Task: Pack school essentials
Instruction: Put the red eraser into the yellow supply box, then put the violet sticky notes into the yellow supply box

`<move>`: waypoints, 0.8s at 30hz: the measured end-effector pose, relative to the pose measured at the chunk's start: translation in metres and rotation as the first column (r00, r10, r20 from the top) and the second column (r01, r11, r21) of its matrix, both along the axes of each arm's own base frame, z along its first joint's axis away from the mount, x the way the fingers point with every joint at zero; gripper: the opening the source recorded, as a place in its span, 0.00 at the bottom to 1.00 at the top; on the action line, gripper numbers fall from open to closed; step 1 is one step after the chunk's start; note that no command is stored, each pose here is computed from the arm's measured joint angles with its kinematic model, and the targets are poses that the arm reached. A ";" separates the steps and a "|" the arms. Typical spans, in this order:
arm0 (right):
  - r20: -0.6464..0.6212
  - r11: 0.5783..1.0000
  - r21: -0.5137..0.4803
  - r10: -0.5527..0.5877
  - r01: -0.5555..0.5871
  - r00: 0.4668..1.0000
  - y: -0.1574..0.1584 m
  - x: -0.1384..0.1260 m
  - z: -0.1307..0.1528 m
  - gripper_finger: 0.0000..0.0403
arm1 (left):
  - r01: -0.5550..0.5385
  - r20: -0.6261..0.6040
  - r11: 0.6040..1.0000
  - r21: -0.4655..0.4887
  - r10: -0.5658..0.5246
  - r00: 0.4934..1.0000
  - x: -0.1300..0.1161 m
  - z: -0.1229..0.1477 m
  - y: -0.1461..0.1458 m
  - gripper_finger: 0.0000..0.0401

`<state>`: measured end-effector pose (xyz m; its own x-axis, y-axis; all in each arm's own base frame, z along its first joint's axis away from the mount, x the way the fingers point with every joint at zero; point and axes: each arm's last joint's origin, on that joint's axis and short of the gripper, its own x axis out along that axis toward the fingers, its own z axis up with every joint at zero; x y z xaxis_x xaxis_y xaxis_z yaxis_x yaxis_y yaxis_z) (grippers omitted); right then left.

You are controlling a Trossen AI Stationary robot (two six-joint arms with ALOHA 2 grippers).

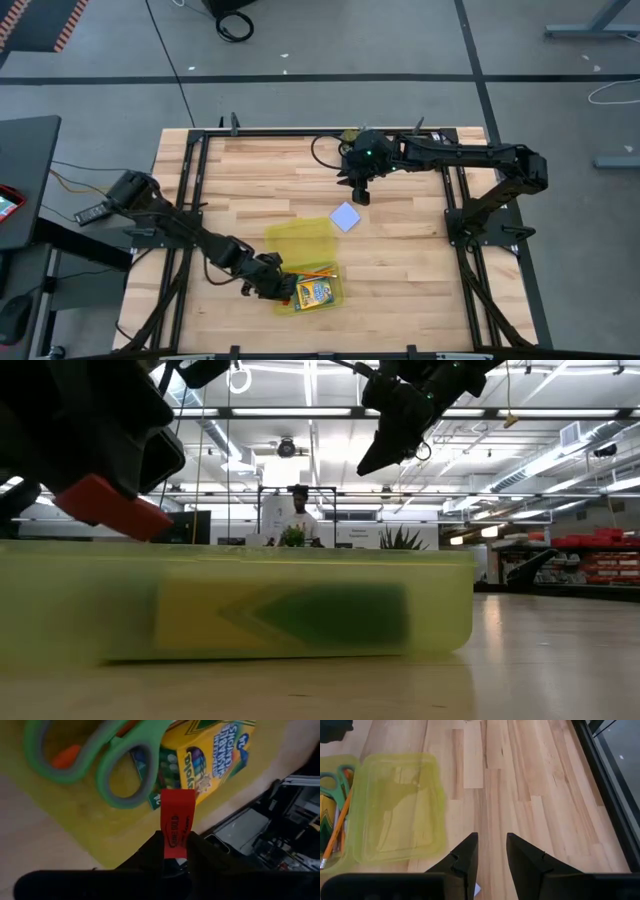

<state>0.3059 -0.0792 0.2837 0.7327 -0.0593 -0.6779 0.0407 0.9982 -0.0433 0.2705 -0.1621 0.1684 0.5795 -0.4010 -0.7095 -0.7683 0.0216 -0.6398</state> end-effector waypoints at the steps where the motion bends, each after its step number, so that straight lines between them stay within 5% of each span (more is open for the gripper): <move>1: 0.001 1.000 -0.001 0.001 -0.001 1.000 0.000 0.000 0.000 0.27 | 0.000 -0.004 1.000 0.002 0.000 1.000 0.000 -0.001 0.000 0.20; 14: -0.028 1.000 0.020 0.023 -0.022 0.999 0.000 -0.002 -0.002 0.27 | 0.029 -0.022 0.999 -0.029 -0.029 0.999 -0.002 -0.002 -0.006 0.41; 24: -0.024 0.999 0.027 0.047 -0.047 0.999 0.001 -0.002 -0.002 0.27 | 0.042 -0.017 0.999 -0.020 -0.042 0.999 -0.005 -0.002 -0.010 0.40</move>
<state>0.3036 -0.0782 0.2815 0.7175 -0.0067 -0.6965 -0.0070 0.9998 -0.0169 0.2656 -0.1723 0.1663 0.5493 -0.4387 -0.7112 -0.7781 0.0419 -0.6268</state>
